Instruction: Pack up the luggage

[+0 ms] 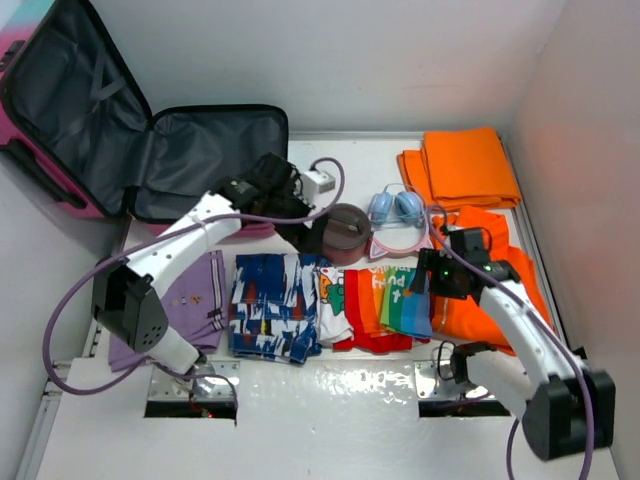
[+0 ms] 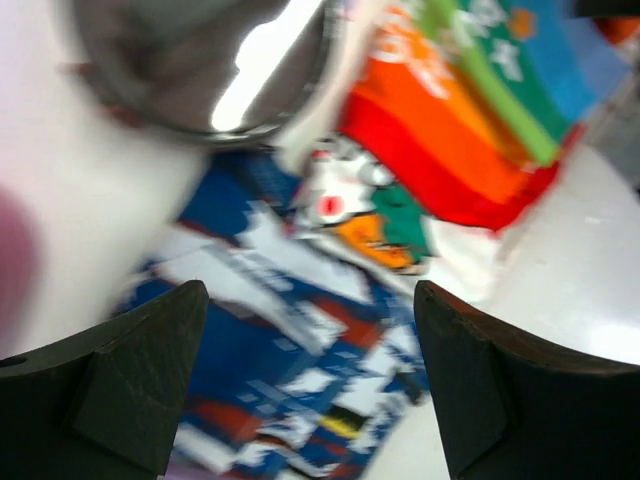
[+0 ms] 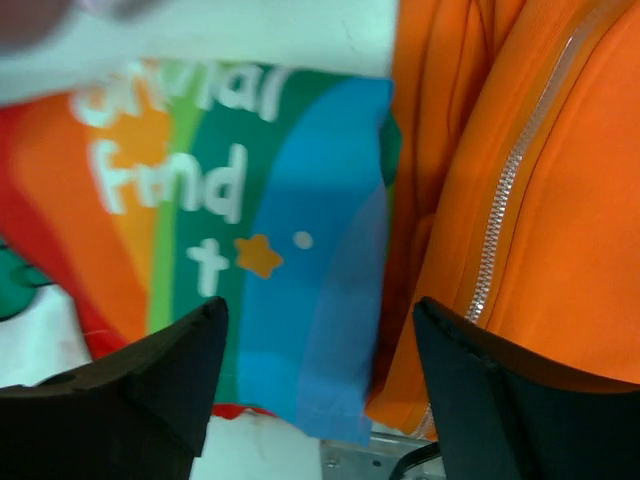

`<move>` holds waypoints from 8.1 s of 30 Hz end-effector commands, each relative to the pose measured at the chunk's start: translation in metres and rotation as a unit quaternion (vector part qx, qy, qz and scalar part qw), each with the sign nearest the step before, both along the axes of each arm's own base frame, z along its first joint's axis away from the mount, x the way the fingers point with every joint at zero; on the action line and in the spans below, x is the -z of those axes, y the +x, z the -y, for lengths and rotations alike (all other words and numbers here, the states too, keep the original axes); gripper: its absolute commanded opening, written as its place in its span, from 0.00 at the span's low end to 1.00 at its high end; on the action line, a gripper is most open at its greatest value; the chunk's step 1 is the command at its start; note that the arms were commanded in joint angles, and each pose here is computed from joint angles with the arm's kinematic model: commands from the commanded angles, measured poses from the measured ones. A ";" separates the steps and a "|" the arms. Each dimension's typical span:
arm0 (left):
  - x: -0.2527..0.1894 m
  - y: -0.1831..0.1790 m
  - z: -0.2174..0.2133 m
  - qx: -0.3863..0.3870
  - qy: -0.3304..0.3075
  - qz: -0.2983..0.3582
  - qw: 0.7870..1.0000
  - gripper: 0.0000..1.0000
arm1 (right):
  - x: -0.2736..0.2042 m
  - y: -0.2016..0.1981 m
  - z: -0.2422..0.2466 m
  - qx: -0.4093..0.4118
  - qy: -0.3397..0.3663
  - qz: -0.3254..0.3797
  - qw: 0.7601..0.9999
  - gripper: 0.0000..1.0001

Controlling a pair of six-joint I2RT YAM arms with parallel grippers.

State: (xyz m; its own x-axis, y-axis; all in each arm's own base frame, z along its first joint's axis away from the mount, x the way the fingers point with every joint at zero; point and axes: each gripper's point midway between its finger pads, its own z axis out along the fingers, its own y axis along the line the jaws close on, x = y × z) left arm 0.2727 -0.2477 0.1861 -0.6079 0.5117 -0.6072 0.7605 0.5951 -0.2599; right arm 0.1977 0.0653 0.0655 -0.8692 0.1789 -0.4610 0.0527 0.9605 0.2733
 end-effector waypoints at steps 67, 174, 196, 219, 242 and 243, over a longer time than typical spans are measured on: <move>0.092 -0.044 0.053 -0.068 0.034 -0.148 0.986 0.00 | 0.057 0.013 -0.010 -0.019 -0.020 -0.002 1.000 0.70; -0.100 0.181 -0.348 -0.439 0.039 0.200 0.875 0.00 | -0.188 0.309 -0.454 -0.127 0.326 0.340 0.873 0.00; 0.048 0.289 -0.447 -0.492 0.153 0.127 0.848 0.51 | -0.081 0.354 -0.403 -0.098 0.140 0.338 0.925 0.52; -0.116 0.237 -0.266 -0.288 0.066 0.246 0.923 0.62 | -0.188 0.243 -0.258 -0.182 0.010 0.296 0.938 0.66; 0.026 0.107 0.094 0.377 0.063 0.226 0.896 0.79 | -0.118 0.082 0.026 -0.010 -0.151 0.150 0.977 0.77; 0.031 0.112 0.099 0.373 0.067 0.234 0.895 0.79 | -0.119 0.080 0.026 -0.009 -0.150 0.154 0.977 0.77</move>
State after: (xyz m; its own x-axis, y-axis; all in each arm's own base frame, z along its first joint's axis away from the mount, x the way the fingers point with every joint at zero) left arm 0.3925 -0.3372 0.1624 0.1655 0.7640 -0.6236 0.9758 -0.0351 0.2160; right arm 0.2856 0.0433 0.1831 -0.6868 -0.0009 -0.7268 0.0053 1.0000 -0.0063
